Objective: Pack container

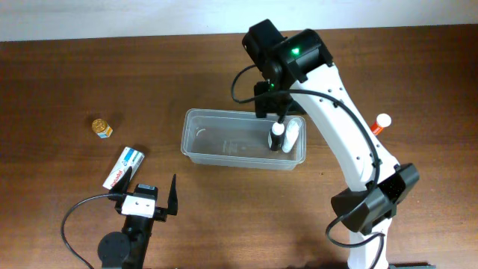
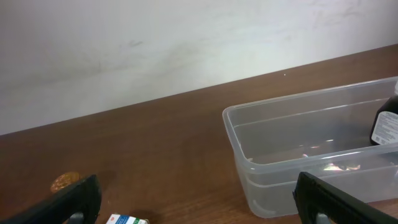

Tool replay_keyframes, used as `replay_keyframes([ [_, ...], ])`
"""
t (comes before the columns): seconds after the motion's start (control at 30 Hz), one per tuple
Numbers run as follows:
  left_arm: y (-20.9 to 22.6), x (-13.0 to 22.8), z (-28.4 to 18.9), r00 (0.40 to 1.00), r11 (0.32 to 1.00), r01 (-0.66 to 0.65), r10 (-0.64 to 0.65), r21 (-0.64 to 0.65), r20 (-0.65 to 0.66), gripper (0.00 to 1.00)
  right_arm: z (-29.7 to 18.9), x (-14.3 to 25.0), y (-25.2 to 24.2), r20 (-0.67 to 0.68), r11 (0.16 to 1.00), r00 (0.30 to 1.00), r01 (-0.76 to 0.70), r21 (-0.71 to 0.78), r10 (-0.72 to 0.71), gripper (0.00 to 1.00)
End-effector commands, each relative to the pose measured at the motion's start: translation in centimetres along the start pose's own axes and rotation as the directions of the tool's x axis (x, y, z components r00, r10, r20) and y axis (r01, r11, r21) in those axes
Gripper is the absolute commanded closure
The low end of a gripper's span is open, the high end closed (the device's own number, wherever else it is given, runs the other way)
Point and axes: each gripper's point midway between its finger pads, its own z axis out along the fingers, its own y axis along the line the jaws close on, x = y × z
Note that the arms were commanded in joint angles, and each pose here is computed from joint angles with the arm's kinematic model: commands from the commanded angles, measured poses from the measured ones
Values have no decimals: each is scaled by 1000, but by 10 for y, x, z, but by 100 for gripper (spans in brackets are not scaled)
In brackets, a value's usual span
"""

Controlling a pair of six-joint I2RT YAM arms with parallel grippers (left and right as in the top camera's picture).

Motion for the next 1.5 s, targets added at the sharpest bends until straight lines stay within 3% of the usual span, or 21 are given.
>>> replay_keyframes([
  [0.0,1,2,0,1000,1000,-9,9,-5,0,1,-21,5,5,32,996,997,65,-56,-63,29],
  [0.2,1,2,0,1000,1000,-9,9,-5,0,1,-47,13,-12,73,993,996,57,-100,-50,23],
  [0.4,1,2,0,1000,1000,-9,9,-5,0,1,-64,67,-51,49,996,999,23,-86,-19,23],
  [0.63,1,2,0,1000,1000,-9,9,-5,0,1,-39,139,-80,-63,997,996,-65,-31,63,24],
  [0.9,1,2,0,1000,1000,-9,9,-5,0,1,-10,190,-66,-140,994,988,-73,-75,62,24],
  [1.47,1,2,0,1000,1000,-9,9,-5,0,1,44,210,-30,-114,990,993,-55,-128,41,23],
])
